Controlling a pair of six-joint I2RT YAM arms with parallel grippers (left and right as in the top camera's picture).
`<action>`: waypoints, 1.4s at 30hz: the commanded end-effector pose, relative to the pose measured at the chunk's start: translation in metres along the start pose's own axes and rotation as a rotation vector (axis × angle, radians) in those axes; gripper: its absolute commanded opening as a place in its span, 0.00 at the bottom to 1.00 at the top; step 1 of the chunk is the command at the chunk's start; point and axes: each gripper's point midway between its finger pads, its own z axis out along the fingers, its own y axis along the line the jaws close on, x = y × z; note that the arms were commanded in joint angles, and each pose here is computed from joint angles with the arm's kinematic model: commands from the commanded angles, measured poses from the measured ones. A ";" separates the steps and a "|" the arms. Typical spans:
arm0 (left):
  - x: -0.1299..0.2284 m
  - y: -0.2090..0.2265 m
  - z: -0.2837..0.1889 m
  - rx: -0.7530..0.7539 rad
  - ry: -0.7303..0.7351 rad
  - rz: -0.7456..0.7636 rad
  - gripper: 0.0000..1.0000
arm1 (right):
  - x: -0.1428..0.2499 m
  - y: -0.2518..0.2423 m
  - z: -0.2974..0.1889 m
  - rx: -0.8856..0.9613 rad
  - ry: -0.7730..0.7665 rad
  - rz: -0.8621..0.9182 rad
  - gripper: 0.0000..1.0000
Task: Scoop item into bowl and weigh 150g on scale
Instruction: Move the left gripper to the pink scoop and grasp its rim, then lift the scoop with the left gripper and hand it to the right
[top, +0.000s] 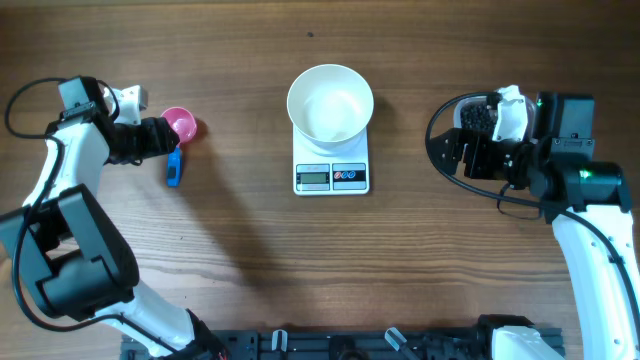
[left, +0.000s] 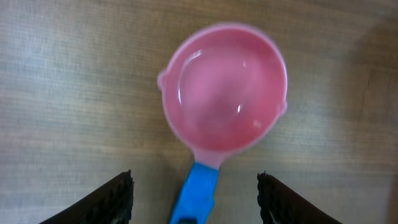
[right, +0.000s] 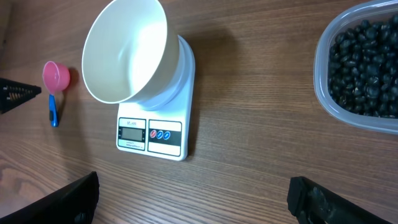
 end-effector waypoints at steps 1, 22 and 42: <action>-0.008 -0.001 0.009 0.036 -0.022 0.021 0.65 | -0.007 0.006 -0.004 -0.023 -0.015 0.010 1.00; -0.051 -0.005 0.058 0.038 -0.174 -0.021 0.04 | -0.007 0.005 -0.004 -0.020 -0.016 0.030 1.00; -0.093 -0.196 -0.093 0.580 -0.214 -0.677 0.04 | -0.060 0.097 -0.031 -0.296 -0.158 -0.032 0.90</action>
